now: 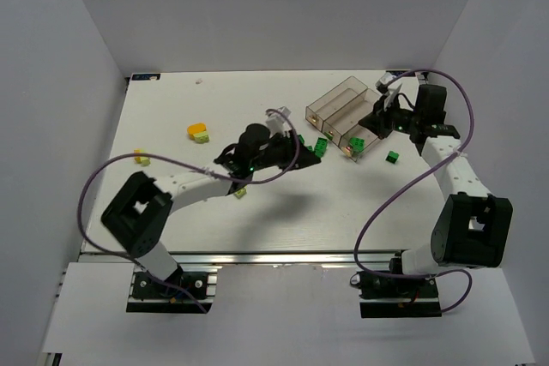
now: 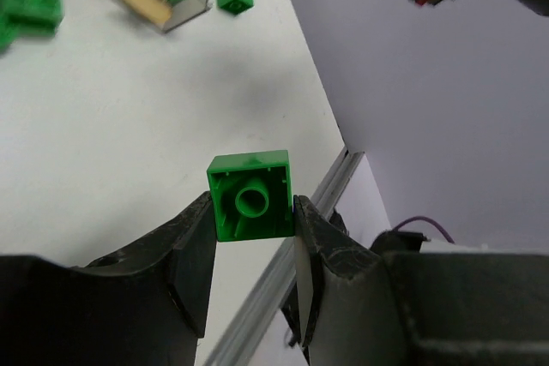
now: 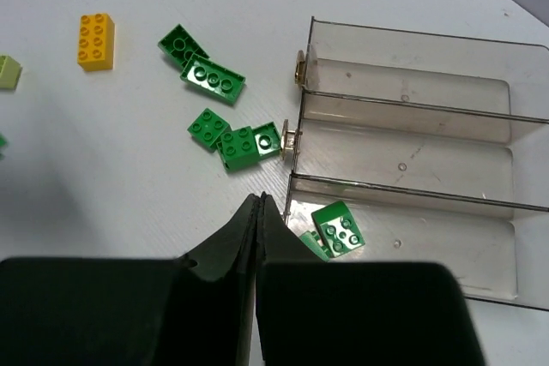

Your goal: Sort the legos into containers by color

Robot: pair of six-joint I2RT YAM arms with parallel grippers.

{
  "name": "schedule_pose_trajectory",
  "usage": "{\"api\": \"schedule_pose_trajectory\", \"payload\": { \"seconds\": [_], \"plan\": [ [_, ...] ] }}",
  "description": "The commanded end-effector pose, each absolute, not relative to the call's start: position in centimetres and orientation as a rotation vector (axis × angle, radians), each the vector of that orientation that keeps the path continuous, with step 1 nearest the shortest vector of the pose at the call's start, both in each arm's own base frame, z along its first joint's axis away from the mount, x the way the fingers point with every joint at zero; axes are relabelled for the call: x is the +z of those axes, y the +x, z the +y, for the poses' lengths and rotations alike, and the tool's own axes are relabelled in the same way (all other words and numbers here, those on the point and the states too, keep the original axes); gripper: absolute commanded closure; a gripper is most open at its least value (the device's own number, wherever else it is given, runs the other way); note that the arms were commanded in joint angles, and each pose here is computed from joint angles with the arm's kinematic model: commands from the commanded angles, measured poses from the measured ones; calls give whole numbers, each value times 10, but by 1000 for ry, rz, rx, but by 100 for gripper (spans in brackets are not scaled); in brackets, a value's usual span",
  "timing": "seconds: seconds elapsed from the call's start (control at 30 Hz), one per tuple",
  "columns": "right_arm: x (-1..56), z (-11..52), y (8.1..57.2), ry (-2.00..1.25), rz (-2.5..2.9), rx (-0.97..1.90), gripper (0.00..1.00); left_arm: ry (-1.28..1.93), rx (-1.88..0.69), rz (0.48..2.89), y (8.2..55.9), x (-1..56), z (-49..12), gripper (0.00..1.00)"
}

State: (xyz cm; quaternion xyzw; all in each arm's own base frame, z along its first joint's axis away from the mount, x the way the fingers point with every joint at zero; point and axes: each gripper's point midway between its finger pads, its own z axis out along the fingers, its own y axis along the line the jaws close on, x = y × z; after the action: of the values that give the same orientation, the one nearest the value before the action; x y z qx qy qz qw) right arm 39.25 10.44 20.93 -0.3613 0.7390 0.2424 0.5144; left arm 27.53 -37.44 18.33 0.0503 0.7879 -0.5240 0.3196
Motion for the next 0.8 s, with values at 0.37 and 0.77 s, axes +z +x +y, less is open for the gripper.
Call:
{"api": "schedule_pose_trajectory", "payload": {
  "seconds": [0.37, 0.77],
  "plan": [
    [223, 59, 400, -651, 1839, 555, 100, 375, -1332, 2070, 355, 179, -497, 93],
    [222, 56, 399, -620, 1846, 590, 100, 252, -1172, 2008, 417, 176, -534, 89]
  ]
}}
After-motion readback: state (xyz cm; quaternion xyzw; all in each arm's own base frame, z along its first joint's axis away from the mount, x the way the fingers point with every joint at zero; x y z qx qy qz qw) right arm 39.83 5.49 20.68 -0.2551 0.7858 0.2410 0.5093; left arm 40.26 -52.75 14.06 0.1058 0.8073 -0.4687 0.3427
